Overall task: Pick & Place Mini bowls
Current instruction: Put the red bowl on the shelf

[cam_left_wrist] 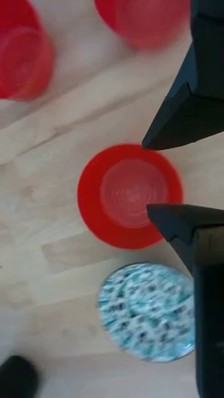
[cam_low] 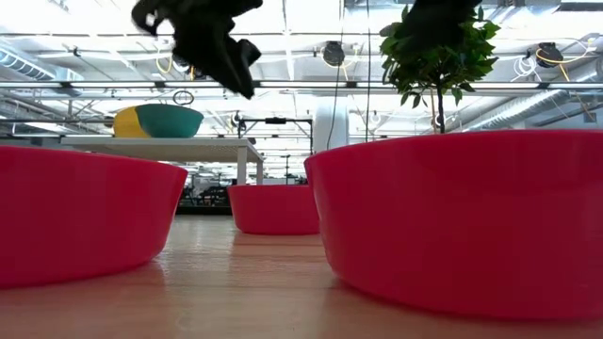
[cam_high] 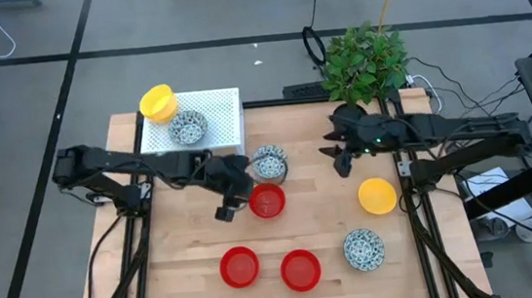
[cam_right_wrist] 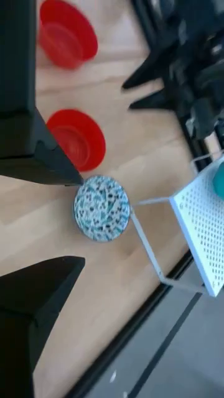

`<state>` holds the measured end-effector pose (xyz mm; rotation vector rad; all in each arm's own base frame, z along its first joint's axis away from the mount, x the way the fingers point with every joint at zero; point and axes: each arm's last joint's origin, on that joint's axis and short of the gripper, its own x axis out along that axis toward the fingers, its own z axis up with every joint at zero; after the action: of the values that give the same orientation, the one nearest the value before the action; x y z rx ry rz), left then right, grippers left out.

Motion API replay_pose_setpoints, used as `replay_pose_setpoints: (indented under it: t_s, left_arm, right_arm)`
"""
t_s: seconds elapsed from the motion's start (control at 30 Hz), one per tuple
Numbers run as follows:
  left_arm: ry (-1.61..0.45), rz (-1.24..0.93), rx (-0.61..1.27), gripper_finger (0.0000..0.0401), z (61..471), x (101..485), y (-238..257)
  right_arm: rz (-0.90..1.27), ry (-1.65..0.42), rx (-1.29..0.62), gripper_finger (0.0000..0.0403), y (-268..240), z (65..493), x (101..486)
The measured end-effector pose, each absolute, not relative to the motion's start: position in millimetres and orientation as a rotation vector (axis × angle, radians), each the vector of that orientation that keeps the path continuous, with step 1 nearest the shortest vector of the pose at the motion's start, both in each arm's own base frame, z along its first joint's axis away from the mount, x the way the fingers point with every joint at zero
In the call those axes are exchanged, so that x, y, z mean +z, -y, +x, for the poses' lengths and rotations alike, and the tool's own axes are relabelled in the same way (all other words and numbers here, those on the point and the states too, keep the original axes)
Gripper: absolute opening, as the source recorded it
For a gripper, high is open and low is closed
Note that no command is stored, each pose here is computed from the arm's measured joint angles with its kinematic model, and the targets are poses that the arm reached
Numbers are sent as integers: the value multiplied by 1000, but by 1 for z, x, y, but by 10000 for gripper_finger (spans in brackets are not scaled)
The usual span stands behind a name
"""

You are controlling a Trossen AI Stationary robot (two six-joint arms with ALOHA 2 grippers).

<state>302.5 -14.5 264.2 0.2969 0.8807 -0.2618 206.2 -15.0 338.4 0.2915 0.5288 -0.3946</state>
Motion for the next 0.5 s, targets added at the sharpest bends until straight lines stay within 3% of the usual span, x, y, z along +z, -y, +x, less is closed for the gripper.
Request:
replay_pose_setpoints:
  t_s: [0.17, 0.5]
  left_arm:
    - [-853, 462, -290, 154, 299, 242, 34]
    - [-956, 494, -368, 154, 315, 198, 55]
  right_arm:
    - [346, -430, -354, 184, 7, 196, 317]
    - [434, -301, -321, 185, 3, 192, 278]
